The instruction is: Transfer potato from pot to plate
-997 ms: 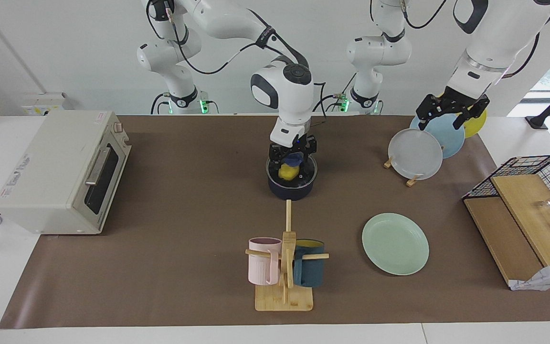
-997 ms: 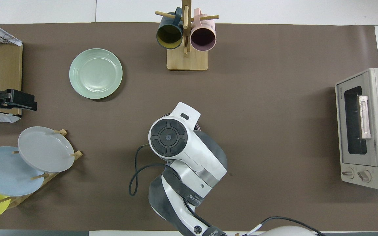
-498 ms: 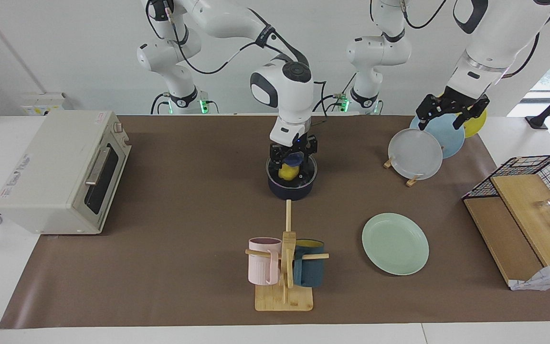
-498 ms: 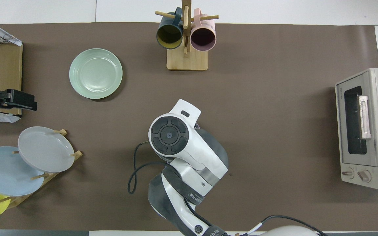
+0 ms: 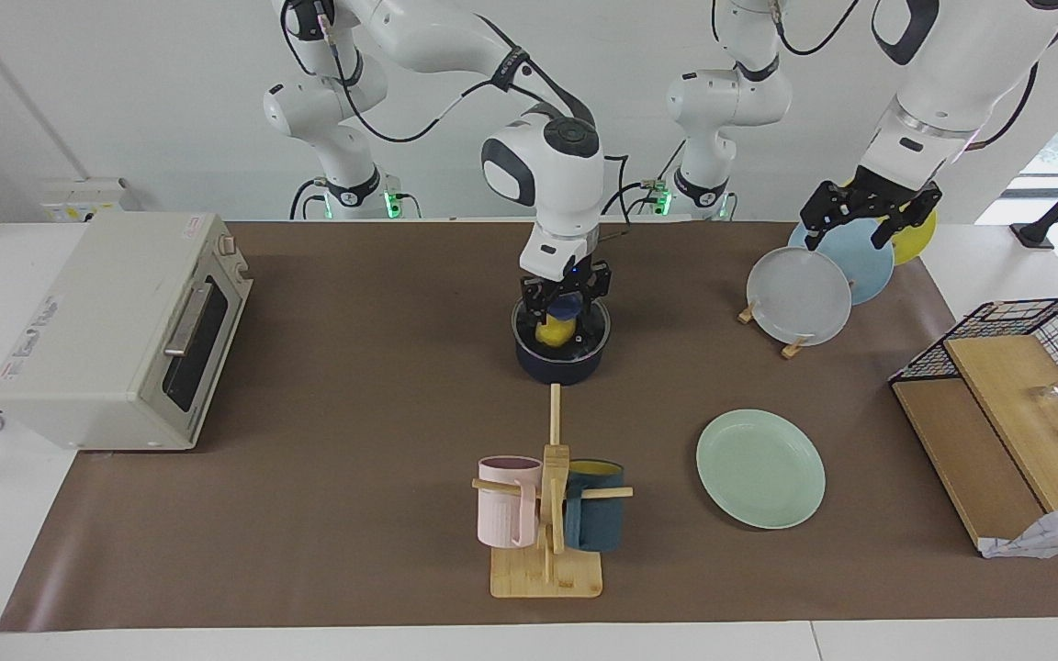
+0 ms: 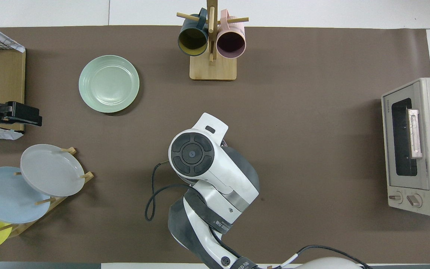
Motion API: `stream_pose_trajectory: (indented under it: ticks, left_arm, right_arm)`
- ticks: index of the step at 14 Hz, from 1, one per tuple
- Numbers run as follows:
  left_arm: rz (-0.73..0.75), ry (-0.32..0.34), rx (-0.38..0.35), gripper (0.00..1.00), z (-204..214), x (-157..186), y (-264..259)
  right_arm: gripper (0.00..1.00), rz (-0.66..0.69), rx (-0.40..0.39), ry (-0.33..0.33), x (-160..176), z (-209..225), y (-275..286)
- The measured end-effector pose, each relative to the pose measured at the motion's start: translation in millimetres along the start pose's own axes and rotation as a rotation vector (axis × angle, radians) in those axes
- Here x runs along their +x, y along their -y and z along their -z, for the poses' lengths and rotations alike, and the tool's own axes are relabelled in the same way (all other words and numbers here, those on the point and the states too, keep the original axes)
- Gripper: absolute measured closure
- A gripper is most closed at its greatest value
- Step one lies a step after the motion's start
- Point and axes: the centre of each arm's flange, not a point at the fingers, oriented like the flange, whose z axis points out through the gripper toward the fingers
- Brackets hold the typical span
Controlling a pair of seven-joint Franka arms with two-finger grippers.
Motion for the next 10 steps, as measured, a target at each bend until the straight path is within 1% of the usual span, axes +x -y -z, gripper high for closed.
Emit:
stream_pose_trajectory:
  ticks: [1, 8, 10]
  left_arm:
    - [0.000, 0.000, 0.000, 0.00, 0.0, 0.0, 0.0]
    - [0.000, 0.000, 0.000, 0.00, 0.0, 0.0, 0.0]
    - [0.000, 0.000, 0.000, 0.00, 0.0, 0.0, 0.0]
  right_arm:
    - [0.33, 0.000, 0.000, 0.000, 0.1, 0.1, 0.0]
    - [0.34, -0.003, -0.003, 0.003, 1.2, 2.0, -1.1]
    - [0.34, -0.013, -0.016, 0.016, 8.0, 19.2, -5.2]
